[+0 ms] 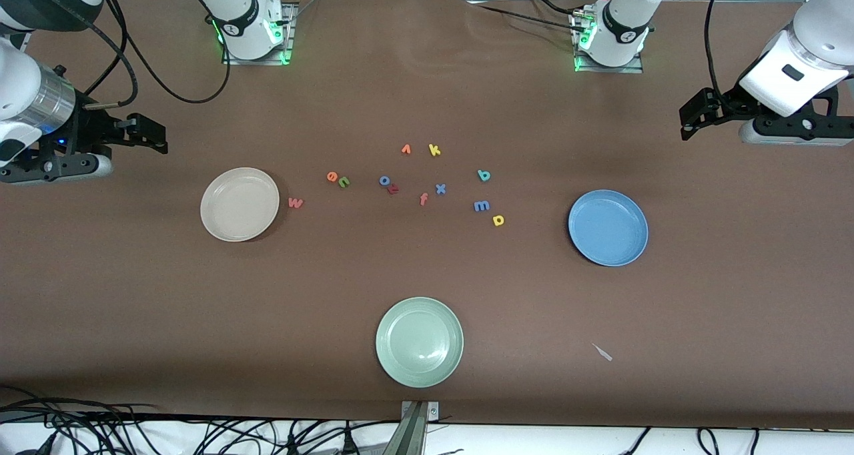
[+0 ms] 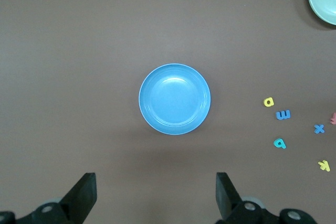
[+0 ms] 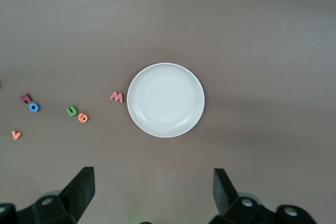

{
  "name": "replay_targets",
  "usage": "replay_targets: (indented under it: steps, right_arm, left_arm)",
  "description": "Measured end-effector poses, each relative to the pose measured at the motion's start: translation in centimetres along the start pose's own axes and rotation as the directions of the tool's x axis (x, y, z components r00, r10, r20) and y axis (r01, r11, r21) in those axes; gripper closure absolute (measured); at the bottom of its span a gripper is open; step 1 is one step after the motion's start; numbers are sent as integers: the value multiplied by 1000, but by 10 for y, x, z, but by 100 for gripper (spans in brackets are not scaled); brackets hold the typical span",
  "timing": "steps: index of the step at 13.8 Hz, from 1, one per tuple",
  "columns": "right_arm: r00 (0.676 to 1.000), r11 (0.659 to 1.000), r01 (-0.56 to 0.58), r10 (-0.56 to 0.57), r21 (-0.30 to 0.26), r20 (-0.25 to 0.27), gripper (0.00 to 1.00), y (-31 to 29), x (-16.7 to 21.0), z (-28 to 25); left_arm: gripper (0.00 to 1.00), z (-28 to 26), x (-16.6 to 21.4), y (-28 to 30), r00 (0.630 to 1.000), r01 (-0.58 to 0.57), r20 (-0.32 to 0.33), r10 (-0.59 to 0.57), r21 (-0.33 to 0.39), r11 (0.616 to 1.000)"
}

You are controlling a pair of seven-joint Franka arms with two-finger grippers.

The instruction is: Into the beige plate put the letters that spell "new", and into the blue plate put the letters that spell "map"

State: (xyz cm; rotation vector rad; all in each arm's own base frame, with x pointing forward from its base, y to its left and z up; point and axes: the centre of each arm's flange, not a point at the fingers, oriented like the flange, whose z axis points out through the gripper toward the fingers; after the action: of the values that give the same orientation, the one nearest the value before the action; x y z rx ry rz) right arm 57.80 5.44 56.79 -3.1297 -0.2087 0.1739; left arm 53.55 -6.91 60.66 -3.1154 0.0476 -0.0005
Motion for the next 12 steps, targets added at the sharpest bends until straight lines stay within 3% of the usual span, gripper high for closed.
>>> replay_targets:
  steps: [12]
  right_arm:
    - [1000, 1000, 4, -4, 0, 4, 0, -2, 0, 1]
  left_arm:
    - [0, 0, 0, 0, 1000, 0, 0, 0, 0, 1000]
